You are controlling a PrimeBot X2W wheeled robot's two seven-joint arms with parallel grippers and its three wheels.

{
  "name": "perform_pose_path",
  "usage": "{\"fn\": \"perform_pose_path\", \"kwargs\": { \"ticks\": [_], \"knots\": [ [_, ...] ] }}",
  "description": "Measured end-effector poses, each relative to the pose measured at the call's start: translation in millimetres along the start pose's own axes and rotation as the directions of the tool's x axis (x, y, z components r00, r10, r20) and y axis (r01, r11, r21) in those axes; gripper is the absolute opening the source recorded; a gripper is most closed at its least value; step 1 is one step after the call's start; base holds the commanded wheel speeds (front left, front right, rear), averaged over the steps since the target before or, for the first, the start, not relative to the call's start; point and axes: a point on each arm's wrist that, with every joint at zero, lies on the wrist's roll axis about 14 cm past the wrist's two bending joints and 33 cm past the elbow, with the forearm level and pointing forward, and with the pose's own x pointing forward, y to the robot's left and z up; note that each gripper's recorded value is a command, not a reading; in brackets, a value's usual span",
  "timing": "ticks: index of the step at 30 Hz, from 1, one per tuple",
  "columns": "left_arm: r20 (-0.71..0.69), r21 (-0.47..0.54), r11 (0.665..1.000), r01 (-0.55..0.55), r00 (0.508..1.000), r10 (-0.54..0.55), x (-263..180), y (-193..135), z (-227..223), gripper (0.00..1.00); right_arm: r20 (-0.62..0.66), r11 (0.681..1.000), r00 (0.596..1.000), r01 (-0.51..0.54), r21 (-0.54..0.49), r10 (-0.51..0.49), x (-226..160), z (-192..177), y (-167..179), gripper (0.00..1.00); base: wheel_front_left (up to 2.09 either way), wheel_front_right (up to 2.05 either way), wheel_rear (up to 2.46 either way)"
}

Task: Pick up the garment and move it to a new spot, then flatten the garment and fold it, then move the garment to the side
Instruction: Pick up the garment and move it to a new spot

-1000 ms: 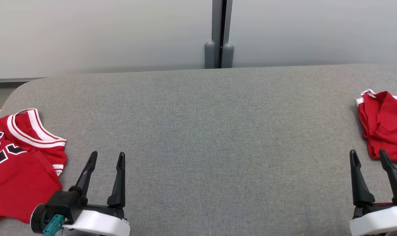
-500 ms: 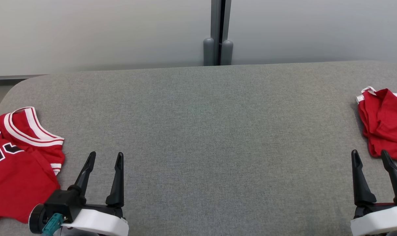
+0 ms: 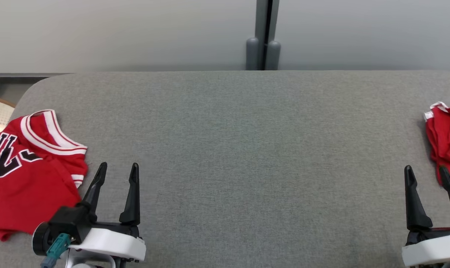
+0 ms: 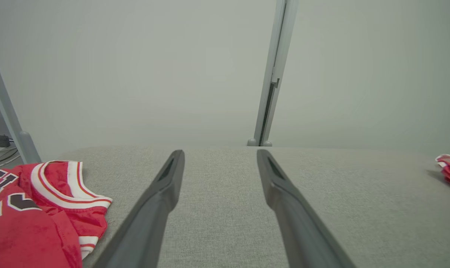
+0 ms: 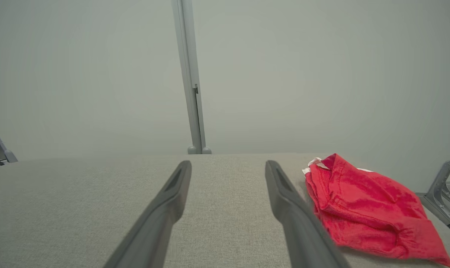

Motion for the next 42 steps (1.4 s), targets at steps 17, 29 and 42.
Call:
{"fn": "perform_pose_path", "kwargs": {
  "ticks": [17,29,42],
  "knots": [
    [0.110,0.016,0.951,-0.308,0.946,0.304,-60.7,91.5,33.7,1.00,-0.002,0.936,0.936,-0.351,-0.012,0.351,40.0,11.0,117.4,1.00,0.00,0.00,0.00],
    [0.139,0.013,0.923,-0.384,0.915,0.379,-86.5,111.0,41.6,1.00,-0.001,0.904,0.904,-0.427,-0.016,0.427,43.2,14.6,144.0,1.00,0.00,0.00,0.00],
    [0.114,0.015,0.924,-0.382,0.919,0.378,-73.7,108.9,33.2,1.00,-0.017,0.907,0.907,-0.421,-0.019,0.421,52.7,10.3,139.2,1.00,0.00,0.00,0.00]
  ]
}}
